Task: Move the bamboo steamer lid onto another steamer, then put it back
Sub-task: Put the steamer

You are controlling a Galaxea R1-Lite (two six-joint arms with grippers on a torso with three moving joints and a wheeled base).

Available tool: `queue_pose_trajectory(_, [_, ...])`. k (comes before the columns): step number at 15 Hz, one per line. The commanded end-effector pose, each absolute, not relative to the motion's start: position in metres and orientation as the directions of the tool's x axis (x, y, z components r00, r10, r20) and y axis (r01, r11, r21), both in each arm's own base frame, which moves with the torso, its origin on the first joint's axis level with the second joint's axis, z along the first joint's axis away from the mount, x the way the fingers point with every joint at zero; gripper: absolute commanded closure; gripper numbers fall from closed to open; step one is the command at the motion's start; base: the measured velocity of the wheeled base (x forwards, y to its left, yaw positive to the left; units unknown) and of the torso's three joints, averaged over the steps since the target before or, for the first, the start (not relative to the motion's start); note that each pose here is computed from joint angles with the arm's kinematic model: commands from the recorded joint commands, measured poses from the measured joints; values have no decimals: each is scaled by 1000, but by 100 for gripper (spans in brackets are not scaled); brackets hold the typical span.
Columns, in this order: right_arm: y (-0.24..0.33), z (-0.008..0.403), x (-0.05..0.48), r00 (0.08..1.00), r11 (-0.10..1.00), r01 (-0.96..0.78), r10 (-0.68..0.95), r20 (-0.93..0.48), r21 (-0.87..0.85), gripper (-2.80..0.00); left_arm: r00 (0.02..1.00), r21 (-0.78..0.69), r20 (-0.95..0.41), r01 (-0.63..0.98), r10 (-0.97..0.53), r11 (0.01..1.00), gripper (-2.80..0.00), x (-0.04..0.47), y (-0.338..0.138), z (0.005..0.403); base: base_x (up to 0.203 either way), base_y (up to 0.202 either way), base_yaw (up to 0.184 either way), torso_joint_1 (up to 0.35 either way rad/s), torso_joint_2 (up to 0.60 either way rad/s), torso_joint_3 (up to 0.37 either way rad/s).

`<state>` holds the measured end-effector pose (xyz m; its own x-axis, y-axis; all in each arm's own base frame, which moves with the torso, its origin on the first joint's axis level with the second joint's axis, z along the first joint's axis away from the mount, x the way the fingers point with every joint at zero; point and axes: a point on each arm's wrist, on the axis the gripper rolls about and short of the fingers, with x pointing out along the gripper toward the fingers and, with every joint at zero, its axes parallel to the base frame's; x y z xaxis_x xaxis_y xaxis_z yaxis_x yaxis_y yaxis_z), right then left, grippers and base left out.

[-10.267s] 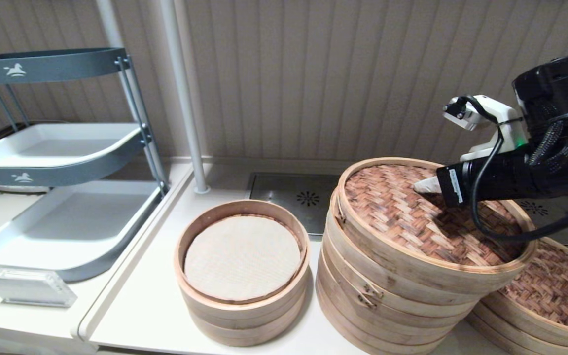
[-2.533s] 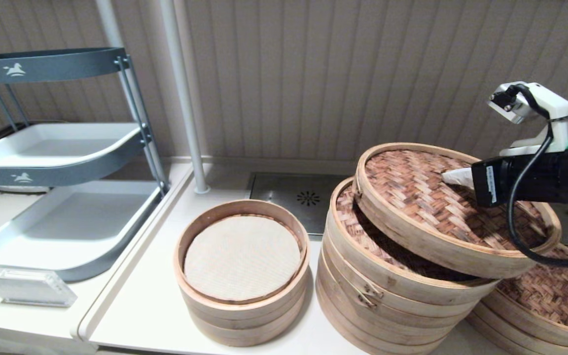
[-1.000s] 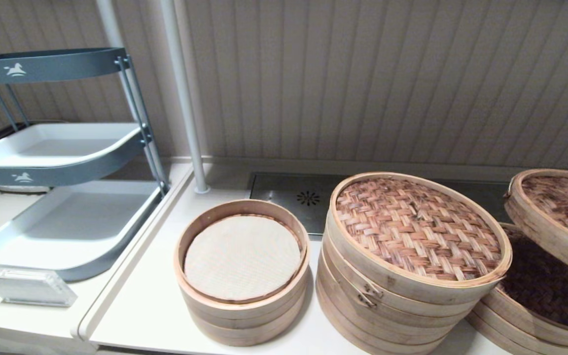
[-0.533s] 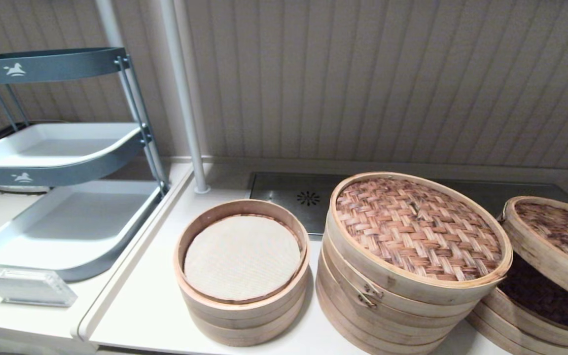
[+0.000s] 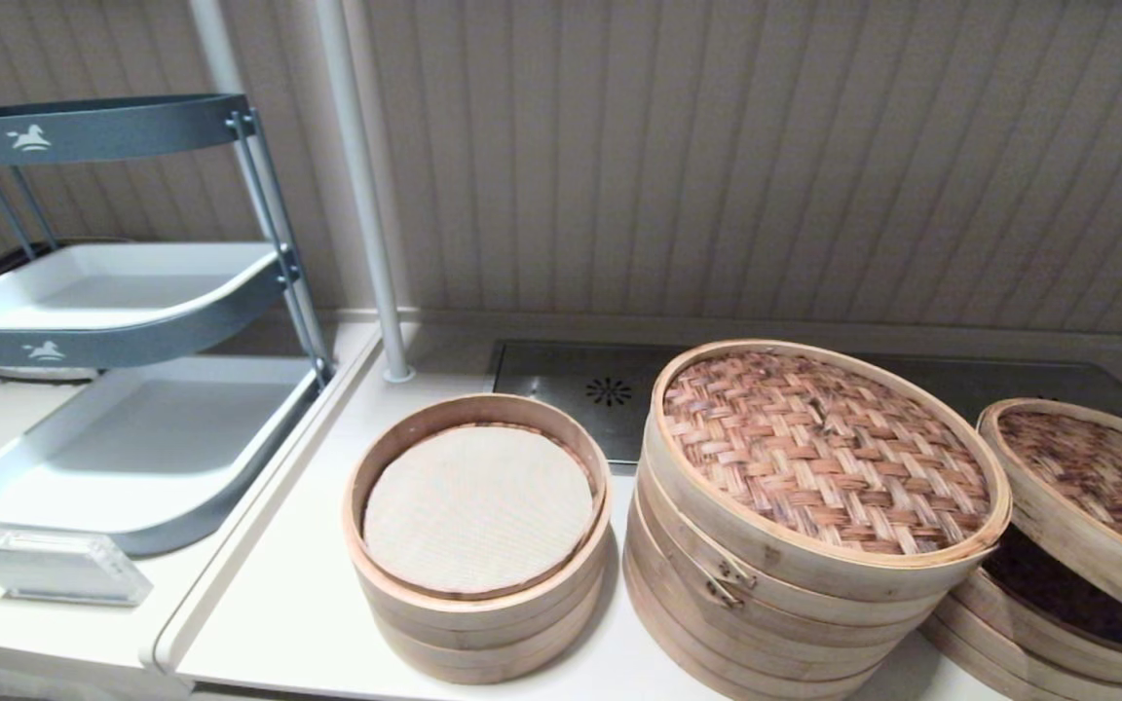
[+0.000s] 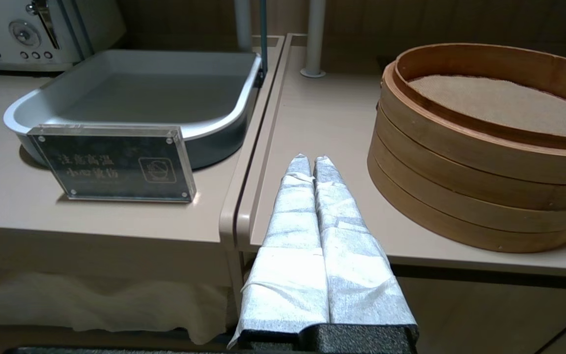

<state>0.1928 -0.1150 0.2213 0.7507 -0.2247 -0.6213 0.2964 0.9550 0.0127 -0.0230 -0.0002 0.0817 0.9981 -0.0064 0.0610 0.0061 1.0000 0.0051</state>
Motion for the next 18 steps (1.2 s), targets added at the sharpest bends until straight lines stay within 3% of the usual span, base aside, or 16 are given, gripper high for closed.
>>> queue_pose_trajectory(1, [-121, 211, 202, 738, 955, 296, -217, -638, 18, 0, 999, 5, 39, 6, -6, 1000, 0, -21, 0, 75, 0, 0, 0, 0, 0, 0])
queue_pose_trajectory(18, [-137, 170, 231, 759, 956, 293, -238, -606, -9, 0, 999, 5, 38, 5, -5, 1000, 0, -21, 0, 75, 0, 0, 0, 0, 0, 0])
